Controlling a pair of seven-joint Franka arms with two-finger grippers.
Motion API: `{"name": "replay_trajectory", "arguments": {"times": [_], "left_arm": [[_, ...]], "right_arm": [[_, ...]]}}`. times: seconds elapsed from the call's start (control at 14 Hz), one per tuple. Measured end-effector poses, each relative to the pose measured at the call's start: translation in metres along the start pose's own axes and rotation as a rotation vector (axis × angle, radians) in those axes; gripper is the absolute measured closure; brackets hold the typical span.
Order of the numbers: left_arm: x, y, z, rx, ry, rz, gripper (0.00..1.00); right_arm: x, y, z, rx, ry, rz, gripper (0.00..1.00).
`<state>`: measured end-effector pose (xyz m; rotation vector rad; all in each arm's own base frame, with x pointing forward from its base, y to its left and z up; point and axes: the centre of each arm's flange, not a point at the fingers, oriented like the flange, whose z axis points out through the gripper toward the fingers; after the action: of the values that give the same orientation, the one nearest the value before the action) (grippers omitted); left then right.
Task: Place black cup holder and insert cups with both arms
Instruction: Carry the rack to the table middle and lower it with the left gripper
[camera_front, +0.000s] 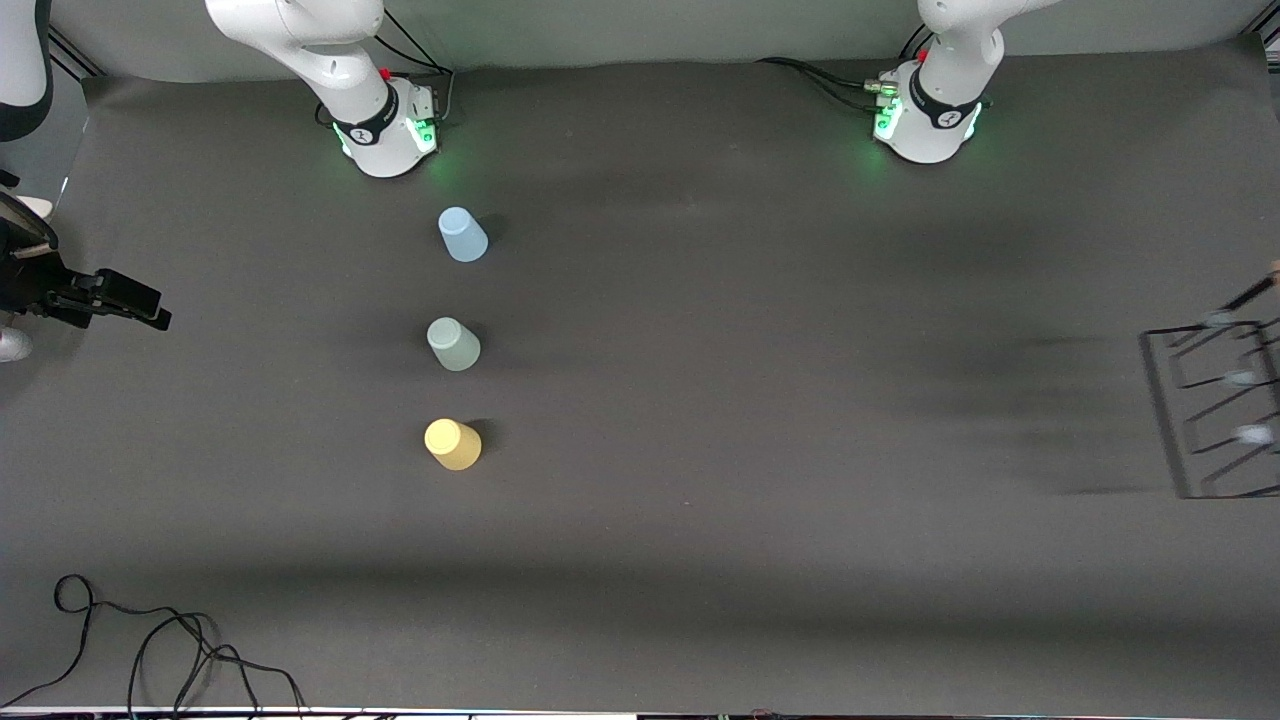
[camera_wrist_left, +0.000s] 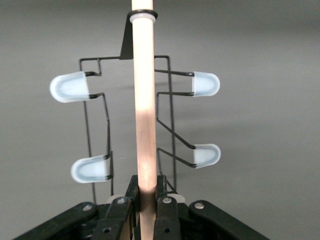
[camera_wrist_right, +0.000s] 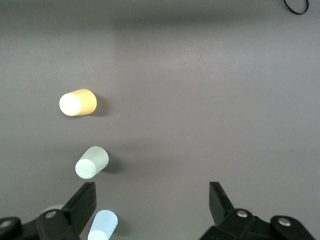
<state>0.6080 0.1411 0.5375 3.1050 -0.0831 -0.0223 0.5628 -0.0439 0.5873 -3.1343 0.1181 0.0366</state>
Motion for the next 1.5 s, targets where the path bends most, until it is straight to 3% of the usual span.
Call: {"name": "replay_trajectory", "arguments": {"times": [0.36, 0.93, 1.15, 1.5], "left_arm": [[0.023, 0.209, 0.008, 0.004, -0.024, -0.004, 0.84], [-0.019, 0.516, 0.068, -0.006, -0.015, -0.049, 0.84], [-0.033, 0.593, 0.097, -0.029, 0.004, -0.062, 0.84], [-0.060, 0.667, 0.155, -0.057, 0.025, -0.066, 0.84]], "right_arm": [[0.000, 0.000, 0.000, 0.000, 0.000, 0.000, 0.00], [0.000, 0.003, 0.000, 0.000, -0.002, 0.006, 0.00], [0.000, 0.003, 0.000, 0.000, -0.002, 0.006, 0.00], [-0.003, 0.006, 0.002, 0.004, -0.026, 0.011, 0.00]]}}
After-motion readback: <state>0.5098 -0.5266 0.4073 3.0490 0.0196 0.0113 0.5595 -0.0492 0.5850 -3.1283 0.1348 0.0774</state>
